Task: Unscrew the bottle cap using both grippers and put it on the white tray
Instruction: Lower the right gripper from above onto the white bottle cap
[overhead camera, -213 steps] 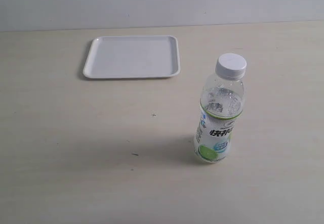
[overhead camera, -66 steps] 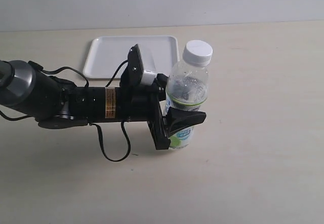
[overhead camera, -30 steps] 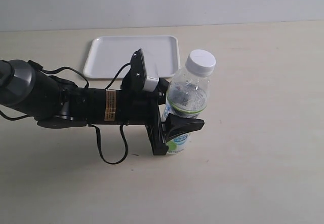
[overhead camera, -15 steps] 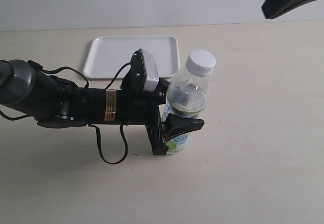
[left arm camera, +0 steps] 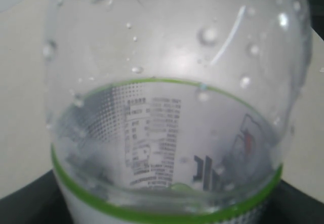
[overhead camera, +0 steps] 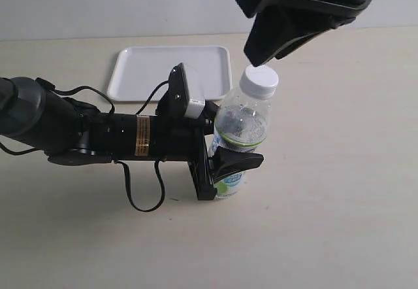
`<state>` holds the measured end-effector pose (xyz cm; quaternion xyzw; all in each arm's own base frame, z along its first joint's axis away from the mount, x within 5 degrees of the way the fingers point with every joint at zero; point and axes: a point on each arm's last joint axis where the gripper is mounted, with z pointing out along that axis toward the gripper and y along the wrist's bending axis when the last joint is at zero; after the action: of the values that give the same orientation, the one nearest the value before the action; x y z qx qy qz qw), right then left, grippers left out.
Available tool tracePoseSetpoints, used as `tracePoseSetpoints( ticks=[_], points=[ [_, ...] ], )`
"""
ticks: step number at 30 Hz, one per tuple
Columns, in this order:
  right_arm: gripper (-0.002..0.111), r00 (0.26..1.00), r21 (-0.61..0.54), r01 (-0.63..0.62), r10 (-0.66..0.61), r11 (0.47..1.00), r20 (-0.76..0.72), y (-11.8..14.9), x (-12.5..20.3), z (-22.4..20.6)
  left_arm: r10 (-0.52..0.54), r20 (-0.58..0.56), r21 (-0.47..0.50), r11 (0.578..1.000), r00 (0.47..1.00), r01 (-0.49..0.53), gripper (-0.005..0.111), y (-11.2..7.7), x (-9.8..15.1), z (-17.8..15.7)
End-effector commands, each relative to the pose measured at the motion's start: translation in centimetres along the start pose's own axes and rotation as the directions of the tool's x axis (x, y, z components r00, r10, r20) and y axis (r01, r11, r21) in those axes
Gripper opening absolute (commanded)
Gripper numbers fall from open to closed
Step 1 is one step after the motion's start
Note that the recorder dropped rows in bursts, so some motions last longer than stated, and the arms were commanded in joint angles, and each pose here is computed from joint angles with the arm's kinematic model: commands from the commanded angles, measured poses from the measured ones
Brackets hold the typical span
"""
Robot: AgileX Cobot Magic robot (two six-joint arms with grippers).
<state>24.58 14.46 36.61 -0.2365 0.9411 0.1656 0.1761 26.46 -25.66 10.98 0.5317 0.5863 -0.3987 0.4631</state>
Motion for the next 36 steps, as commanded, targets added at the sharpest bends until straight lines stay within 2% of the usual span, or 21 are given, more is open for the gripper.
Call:
tracePoseSetpoints(
  ticks=[1, 11, 16, 36],
  points=[
    [0.065, 1.0, 0.038, 0.001, 0.0, 0.999, -0.021, -0.2, -0.3, 0.7, 0.016, 0.016, -0.01, 1.0, 1.0, -0.016, 0.0, 0.2, -0.7, -0.2],
    [0.066, 0.992, 0.071, -0.014, 0.022, 0.997, -0.124, -1.4, -1.1, 4.5, 0.016, 0.009, -0.012, 1.0, 1.0, -0.016, 0.0, 0.2, -0.6, -0.2],
    [0.065, 0.992, 0.106, -0.013, 0.026, 0.994, -0.127, -1.7, -1.1, 4.5, 0.016, 0.007, -0.013, 1.0, 1.0, -0.016, 0.0, 0.2, -0.6, -0.2],
    [0.064, 0.992, 0.108, -0.016, 0.03, 0.994, -0.125, -2.0, -1.5, 5.5, 0.016, 0.007, -0.013, 1.0, 1.0, -0.016, 0.0, 0.2, -0.6, -0.2]
  ],
)
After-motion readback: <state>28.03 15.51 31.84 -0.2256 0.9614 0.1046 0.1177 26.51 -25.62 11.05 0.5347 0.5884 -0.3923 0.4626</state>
